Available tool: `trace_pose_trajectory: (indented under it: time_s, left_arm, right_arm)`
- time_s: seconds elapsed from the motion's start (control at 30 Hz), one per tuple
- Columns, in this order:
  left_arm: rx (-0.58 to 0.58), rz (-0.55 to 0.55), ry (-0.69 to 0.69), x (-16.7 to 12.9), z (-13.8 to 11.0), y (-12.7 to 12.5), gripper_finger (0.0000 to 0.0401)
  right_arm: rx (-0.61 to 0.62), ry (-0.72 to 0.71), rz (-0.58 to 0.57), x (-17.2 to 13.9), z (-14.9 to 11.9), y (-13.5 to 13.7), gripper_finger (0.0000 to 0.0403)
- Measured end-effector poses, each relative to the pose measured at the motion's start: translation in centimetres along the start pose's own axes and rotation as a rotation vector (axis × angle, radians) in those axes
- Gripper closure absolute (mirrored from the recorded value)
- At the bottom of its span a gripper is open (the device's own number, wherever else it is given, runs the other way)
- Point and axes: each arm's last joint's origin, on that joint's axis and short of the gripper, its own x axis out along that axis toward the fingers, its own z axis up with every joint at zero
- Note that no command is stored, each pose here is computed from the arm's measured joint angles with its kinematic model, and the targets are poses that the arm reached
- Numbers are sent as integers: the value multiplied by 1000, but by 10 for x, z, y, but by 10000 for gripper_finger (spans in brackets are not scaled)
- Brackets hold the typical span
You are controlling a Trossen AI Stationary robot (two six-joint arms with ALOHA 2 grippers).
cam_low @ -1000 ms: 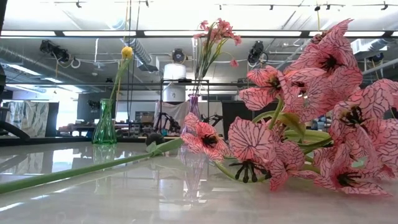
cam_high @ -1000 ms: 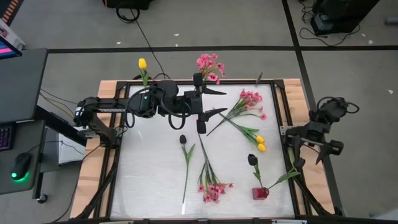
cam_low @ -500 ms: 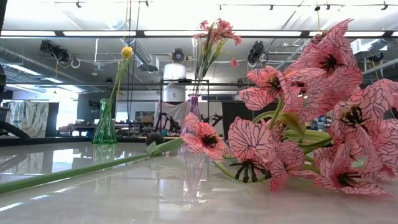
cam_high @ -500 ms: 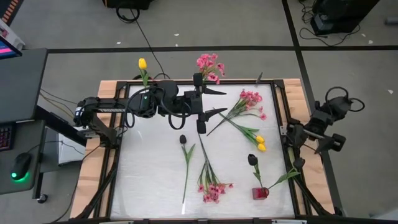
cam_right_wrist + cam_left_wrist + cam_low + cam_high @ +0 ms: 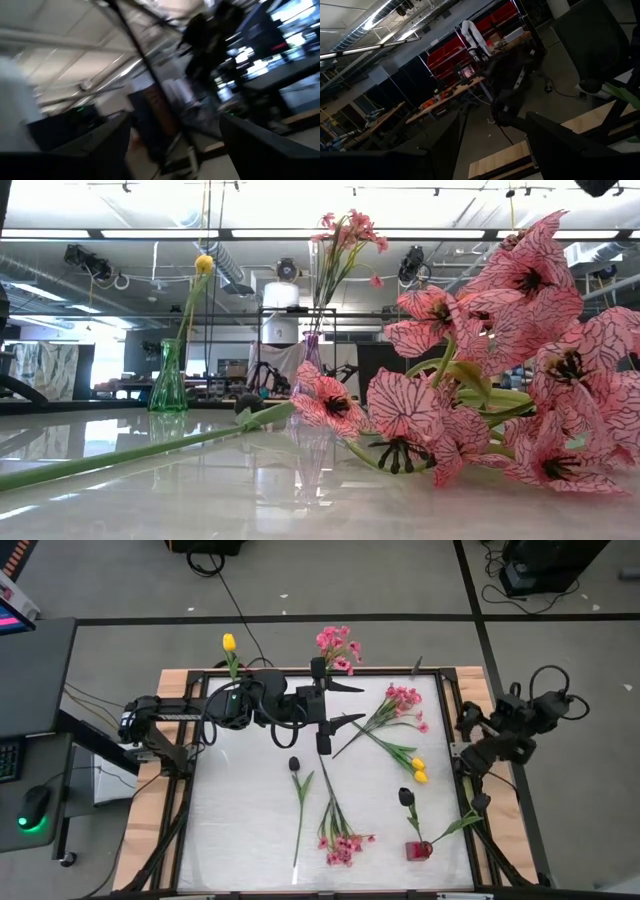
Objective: Sort flowers into vase by color
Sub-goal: Put the top yellow flower into the green vase
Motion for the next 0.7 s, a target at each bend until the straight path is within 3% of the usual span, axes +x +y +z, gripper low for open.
trace_pose_trajectory:
  time_s: [0.23, 0.7]
  left_arm:
    - [0, 0, 0, 0, 0, 0, 168]
    - [0, 0, 0, 0, 0, 0, 168]
  right_arm:
    - [-69, -106, -198, 3, 4, -4, 89]
    - [-246, -277, -469, 24, 15, 0, 89]
